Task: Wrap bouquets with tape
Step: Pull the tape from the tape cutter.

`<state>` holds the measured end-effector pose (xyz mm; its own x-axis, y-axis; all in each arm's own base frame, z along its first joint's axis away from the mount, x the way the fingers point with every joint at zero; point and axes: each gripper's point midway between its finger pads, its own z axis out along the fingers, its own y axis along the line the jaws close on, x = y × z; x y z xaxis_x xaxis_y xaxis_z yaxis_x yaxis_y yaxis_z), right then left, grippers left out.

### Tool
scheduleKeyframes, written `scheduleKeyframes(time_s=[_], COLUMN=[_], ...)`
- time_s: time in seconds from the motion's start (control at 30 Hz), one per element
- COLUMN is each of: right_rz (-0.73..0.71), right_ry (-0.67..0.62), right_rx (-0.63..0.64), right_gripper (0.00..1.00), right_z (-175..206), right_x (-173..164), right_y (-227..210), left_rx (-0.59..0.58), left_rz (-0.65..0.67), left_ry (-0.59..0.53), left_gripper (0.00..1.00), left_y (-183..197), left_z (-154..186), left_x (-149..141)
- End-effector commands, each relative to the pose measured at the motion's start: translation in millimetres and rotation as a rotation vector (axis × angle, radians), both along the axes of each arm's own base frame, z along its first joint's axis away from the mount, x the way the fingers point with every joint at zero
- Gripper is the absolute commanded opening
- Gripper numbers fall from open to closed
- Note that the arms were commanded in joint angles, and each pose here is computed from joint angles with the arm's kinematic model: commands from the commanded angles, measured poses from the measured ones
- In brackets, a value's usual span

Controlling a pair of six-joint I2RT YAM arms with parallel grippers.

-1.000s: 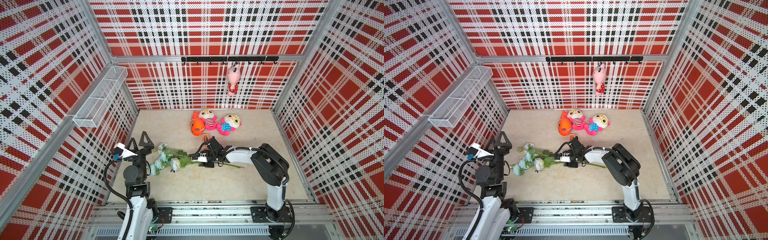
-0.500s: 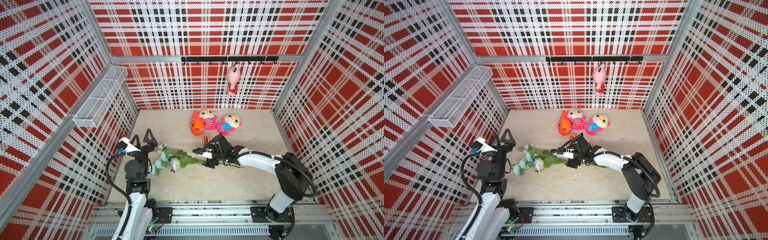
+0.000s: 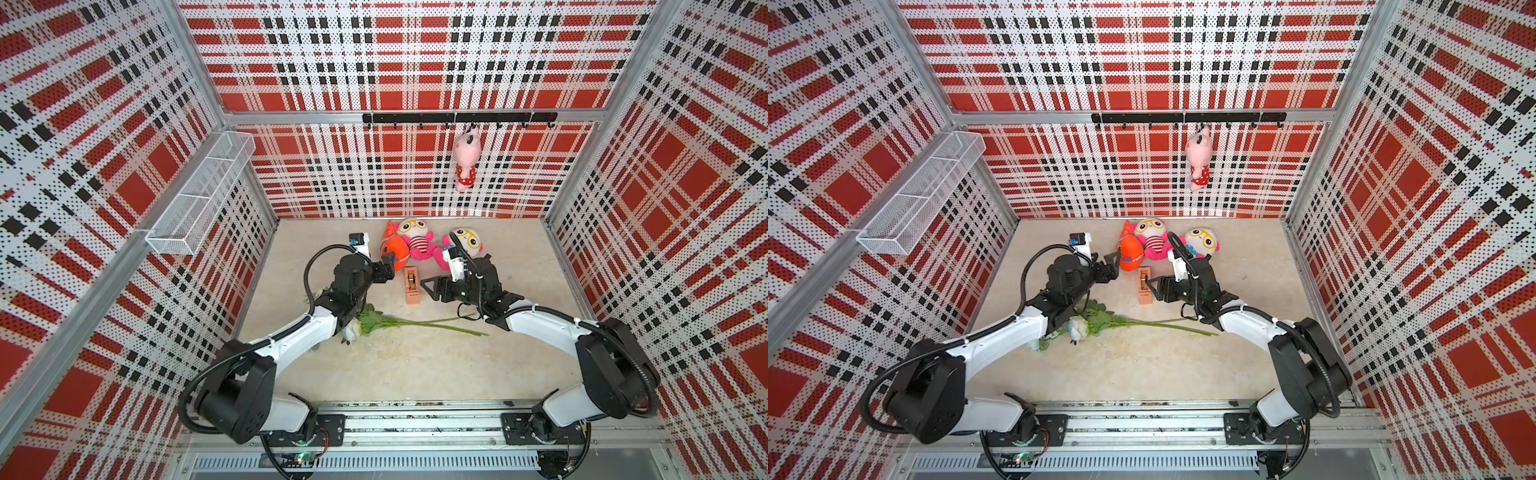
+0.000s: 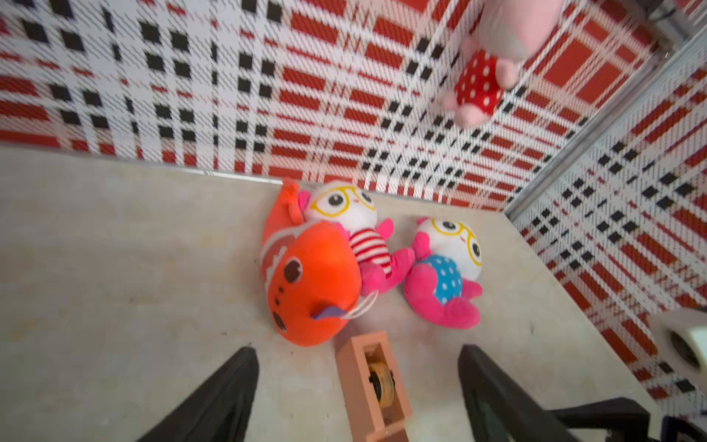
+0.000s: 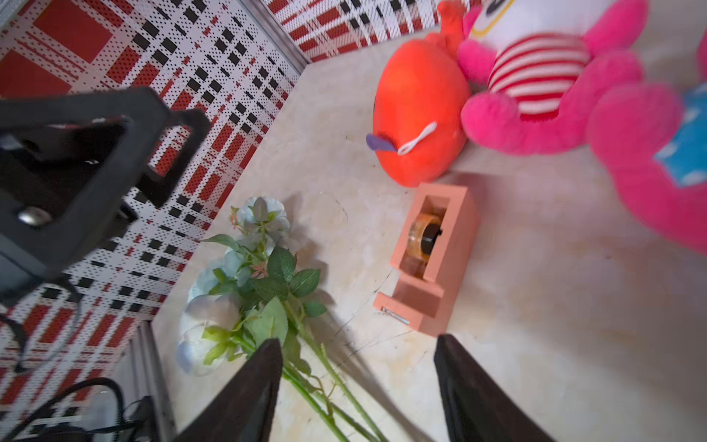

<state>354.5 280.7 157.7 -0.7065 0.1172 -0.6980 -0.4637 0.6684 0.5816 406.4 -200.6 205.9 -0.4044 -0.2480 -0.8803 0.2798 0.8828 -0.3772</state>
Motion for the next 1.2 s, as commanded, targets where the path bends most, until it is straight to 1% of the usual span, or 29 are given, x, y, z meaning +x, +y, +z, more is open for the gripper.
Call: scheduleKeyframes(time_s=[0.0, 0.07, 0.1, 0.13, 0.23, 0.37, 0.63, 0.8, 1.0, 1.17], right_rz=[0.011, 0.025, 0.025, 0.022, 0.005, 0.012, -0.014, -0.019, -0.016, -0.033], right_ry=[0.094, 0.121, 0.132, 0.14, 0.172, 0.207, 0.24, 0.272, 0.258, 0.27], right_rx=[0.086, 0.087, 0.083, 0.075, 0.037, 0.001, -0.135, -0.2, -0.228, -0.259], right_gripper=[0.62, 0.6, 0.57, 0.54, 0.51, 0.49, 0.45, 0.43, 0.39, 0.38], right_z=[-2.8, -11.1, -15.4, -19.5, -32.7, -46.2, -68.6, -84.9, -85.7, -89.4], right_x=[5.8, 9.4, 11.4, 14.0, 20.5, 26.0, 29.4, 29.1, 31.2, 33.5], right_y=[17.0, 22.5, 24.8, 25.5, 26.6, 32.5, 38.5, 41.8, 44.7, 42.5], left_rx=[-0.111, -0.136, -0.145, -0.15, -0.159, -0.181, -0.173, -0.169, -0.169, -0.16], left_rz=[-0.159, -0.195, -0.212, -0.236, -0.263, -0.271, -0.266, -0.256, -0.264, -0.267], left_ry=[0.104, 0.163, 0.19, 0.215, 0.264, 0.336, 0.38, 0.397, 0.402, 0.418], left_gripper=[0.78, 0.71, 0.64, 0.61, 0.56, 0.45, 0.41, 0.41, 0.4, 0.38], left_y=[-30.8, -38.1, -42.2, -47.7, -55.5, -55.2, -53.0, -50.3, -51.9, -53.2], left_z=[-15.6, -33.9, -41.9, -50.1, -67.3, -91.7, -113.3, -121.8, -124.5, -130.9], left_x=[-0.2, 3.8, 5.9, 6.2, 12.2, 18.8, 21.5, 22.8, 27.1, 30.1])
